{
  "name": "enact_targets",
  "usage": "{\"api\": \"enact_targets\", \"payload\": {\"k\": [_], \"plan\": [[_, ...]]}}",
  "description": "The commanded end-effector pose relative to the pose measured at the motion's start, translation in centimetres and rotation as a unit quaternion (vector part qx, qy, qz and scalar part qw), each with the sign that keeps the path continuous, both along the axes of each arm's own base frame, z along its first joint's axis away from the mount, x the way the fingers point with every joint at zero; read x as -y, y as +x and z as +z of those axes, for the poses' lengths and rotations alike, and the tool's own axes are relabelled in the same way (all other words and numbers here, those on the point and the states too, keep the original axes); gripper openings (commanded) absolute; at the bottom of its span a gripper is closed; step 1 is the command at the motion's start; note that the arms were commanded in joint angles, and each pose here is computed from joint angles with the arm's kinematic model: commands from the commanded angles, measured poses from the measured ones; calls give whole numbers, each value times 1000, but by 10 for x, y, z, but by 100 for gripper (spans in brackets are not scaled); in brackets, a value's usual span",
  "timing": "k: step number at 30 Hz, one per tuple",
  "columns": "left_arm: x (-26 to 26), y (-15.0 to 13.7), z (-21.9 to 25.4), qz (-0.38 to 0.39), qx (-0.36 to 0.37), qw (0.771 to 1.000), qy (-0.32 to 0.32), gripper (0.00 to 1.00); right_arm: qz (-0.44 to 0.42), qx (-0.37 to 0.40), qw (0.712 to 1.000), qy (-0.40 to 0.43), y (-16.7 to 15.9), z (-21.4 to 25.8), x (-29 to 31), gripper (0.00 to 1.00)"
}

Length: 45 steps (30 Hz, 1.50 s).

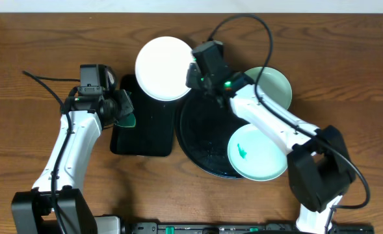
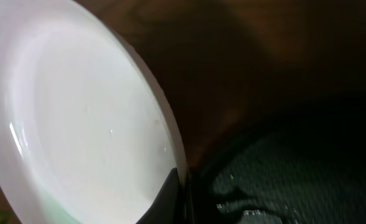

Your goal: Clean dirty plates on tray and stack at the side

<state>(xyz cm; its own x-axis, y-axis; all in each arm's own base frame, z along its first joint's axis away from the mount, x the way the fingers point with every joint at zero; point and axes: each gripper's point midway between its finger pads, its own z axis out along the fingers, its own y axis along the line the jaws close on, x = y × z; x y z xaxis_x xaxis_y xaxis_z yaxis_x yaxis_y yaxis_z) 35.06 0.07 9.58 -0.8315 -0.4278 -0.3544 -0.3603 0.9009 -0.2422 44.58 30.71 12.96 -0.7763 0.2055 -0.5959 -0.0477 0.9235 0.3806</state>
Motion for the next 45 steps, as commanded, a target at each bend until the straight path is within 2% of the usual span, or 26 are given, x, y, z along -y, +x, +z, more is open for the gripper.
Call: {"api": "enact_targets", "payload": {"k": [1,8,13,16,24,28,39,45], "plan": [[-11,-2,-4,20,-6,999,27,8,-4,53,996,-73,5,8,0,1],[-11,-2,-4,21,-6,999,25,8,36,126,977,-170,0,22,-12,1],[-11,-2,-4,22,-6,999,25,8,101,181,956,-207,-2,37,-35,1],[-11,-2,-4,22,-7,999,25,8,112,211,942,-237,-1,46,-40,1],[-11,-2,-4,22,-7,999,25,8,144,275,885,-346,-1,68,-44,1],[-11,-2,-4,22,-7,999,25,8,175,302,861,-370,-8,76,-60,1],[-11,-2,-4,22,-7,999,25,8,145,359,806,-448,-19,112,-68,1],[-11,-2,-4,22,-7,999,25,8,136,371,792,-466,-24,122,-71,1]]}}
